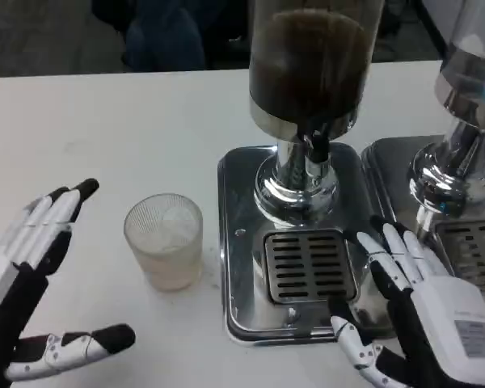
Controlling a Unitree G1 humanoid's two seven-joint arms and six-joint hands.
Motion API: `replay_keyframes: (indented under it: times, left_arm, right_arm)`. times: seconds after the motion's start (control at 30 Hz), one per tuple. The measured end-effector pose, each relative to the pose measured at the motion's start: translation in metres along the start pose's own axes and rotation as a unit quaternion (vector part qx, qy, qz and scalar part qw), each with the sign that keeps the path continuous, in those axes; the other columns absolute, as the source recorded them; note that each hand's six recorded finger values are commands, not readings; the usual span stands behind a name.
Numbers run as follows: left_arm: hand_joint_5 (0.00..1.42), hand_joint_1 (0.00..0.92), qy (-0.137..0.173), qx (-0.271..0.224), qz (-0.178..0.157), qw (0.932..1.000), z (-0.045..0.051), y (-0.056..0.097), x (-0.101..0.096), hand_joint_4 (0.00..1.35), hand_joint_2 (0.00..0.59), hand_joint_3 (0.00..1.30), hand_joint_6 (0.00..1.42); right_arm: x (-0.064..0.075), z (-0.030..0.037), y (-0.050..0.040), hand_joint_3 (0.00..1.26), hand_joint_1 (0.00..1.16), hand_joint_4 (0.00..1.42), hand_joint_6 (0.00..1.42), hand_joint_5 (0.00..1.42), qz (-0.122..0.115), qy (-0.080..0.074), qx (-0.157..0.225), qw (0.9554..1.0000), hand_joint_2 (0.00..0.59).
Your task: Grasp the cup under the faucet to collect the drink, then remove the cup.
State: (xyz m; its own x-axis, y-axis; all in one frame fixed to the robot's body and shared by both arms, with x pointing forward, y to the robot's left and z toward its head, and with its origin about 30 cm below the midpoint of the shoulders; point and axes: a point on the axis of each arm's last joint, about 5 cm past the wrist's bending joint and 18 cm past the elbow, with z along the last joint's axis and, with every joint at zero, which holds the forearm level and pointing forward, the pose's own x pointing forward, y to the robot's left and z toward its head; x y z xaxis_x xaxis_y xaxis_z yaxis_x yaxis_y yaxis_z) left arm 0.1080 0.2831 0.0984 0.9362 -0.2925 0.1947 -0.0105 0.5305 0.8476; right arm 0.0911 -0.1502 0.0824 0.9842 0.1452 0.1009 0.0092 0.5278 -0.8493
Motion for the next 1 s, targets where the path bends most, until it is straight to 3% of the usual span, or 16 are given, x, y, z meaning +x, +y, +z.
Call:
replay_keyframes:
  times: [0.13, 0.2, 0.3, 0.53, 1.0]
  left_arm:
    - [0.0, 0.0, 0.02, -0.014, 0.007, 0.9997, -0.0105, -0.007, 0.015, 0.0, 0.0, 0.0, 0.01]
    - [0.0, 0.027, 0.04, -0.03, 0.015, 0.9987, -0.0206, -0.015, 0.028, 0.0, 0.0, 0.0, 0.02]
    - [0.0, 0.046, 0.043, -0.034, 0.027, 0.9981, -0.0277, -0.023, 0.041, 0.0, 0.0, 0.0, 0.03]
    - [0.03, 0.105, 0.041, -0.024, 0.023, 0.9986, -0.0387, -0.033, 0.066, 0.0, 0.0, 0.0, 0.09]
    - [0.16, 0.149, 0.037, -0.015, -0.053, 0.9978, -0.0473, -0.041, 0.085, 0.0, 0.005, 0.0, 0.17]
  right_arm:
    - [0.006, 0.0008, 0.0009, 0.16, 0.23, 0.03, 0.05, 0.0, -0.009, -0.006, 0.002, 0.9999, 0.453]
    - [0.012, 0.0019, 0.0001, 0.16, 0.23, 0.03, 0.06, 0.0, -0.02, -0.014, 0.003, 0.9997, 0.453]
    - [0.014, 0.0005, 0.0011, 0.16, 0.23, 0.04, 0.06, 0.0, -0.02, -0.015, 0.003, 0.9997, 0.453]
    - [0.02, 0.0015, 0.0012, 0.18, 0.23, 0.05, 0.06, 0.0, -0.029, -0.023, 0.004, 0.9993, 0.453]
    - [0.021, 0.0073, 0.005, 0.19, 0.24, 0.07, 0.08, 0.01, -0.036, -0.029, 0.016, 0.9988, 0.453]
